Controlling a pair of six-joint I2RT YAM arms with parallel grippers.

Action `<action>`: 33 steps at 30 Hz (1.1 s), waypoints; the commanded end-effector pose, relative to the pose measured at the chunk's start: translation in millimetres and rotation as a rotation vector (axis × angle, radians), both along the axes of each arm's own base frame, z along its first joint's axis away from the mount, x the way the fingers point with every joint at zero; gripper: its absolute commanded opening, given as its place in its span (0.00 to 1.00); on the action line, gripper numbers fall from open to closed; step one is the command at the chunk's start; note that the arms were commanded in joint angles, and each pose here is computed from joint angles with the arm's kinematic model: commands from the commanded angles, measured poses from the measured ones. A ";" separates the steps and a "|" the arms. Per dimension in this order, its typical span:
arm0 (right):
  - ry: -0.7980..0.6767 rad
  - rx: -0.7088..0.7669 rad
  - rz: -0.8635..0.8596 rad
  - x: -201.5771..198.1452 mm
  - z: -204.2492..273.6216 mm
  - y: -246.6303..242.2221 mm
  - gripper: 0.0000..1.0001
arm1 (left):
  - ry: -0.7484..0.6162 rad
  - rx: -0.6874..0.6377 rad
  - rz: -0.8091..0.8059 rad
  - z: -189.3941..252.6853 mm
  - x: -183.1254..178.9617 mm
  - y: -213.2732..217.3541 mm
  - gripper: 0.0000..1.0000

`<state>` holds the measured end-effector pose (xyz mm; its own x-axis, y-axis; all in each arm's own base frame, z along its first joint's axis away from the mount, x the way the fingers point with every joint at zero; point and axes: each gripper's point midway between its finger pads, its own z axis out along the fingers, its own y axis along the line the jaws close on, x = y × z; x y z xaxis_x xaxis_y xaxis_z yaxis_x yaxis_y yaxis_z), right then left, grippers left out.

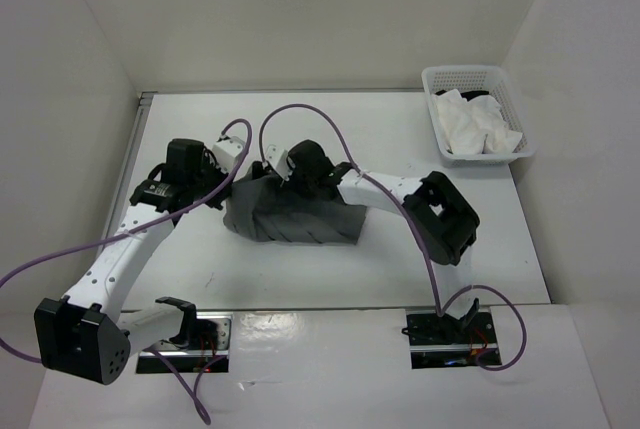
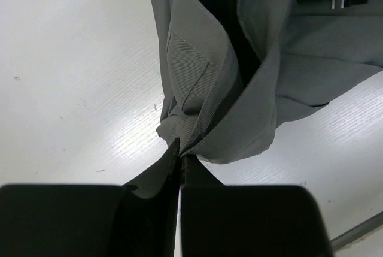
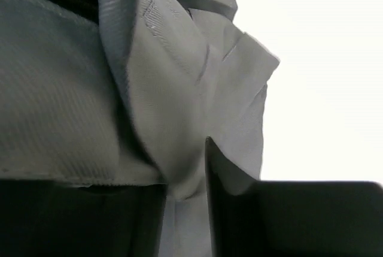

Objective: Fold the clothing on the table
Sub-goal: Flatten the skirt out

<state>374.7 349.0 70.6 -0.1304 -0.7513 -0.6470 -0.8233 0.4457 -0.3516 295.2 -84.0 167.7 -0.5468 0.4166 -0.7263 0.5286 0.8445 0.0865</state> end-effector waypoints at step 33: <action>-0.371 0.422 0.114 -136.3 365.6 -142.2 0.00 | -0.644 -0.063 -0.299 262.2 -89.0 -15.8 0.00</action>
